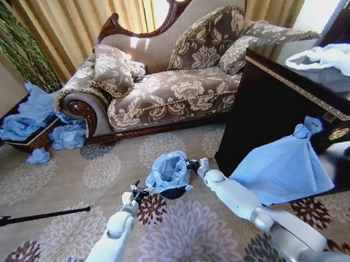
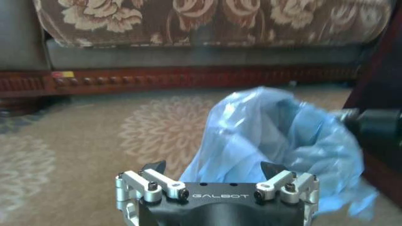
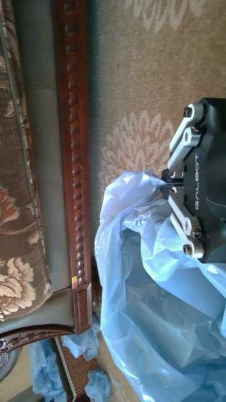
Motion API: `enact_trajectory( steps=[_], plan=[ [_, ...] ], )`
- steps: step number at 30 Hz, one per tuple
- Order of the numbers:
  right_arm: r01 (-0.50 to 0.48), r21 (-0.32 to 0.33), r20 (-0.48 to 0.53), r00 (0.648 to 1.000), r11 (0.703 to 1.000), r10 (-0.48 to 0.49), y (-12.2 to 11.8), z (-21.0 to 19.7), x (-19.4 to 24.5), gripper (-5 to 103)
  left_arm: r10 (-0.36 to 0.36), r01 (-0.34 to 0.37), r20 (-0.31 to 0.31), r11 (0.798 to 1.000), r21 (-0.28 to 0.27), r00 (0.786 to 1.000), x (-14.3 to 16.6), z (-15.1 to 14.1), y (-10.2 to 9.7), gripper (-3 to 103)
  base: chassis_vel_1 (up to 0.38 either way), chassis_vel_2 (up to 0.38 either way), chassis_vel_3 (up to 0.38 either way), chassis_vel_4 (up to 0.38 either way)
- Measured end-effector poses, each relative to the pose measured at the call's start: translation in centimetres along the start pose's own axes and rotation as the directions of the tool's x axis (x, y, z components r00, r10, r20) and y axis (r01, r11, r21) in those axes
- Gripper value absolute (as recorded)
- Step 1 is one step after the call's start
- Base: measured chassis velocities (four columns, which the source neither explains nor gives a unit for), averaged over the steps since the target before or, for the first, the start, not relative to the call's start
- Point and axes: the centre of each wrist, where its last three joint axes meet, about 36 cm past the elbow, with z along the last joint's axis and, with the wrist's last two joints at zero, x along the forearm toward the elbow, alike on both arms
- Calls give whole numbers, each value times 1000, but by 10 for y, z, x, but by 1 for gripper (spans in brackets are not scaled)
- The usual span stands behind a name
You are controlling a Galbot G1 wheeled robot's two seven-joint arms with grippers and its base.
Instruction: Place a garbage bag over the trash bin.
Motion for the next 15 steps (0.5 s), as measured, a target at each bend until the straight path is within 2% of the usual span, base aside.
enact_trajectory(
  steps=[1,3,7,13,15],
  plan=[
    [0,0,0,1000,1000,0,0,0,0,0,0,0,0,1000,0,1000,0,0,0,100,0,0,0,0],
    [0,-7,-1,1000,1000,0,3,2,-1,0,62,-63,21,997,47,998,-4,-19,14,100,0,0,0,0],
    [-2,-10,-4,1000,1000,2,4,6,1,0,110,-113,37,990,89,993,-17,-37,37,100,0,0,0,0],
    [-11,-8,-5,1000,1000,11,2,7,3,0,117,-119,24,986,114,993,-31,-40,50,100,0,0,0,0],
    [-17,-5,-5,1000,1000,17,0,7,4,0,87,-85,-7,987,133,996,-31,-36,52,100,0,0,0,0]
  ],
)
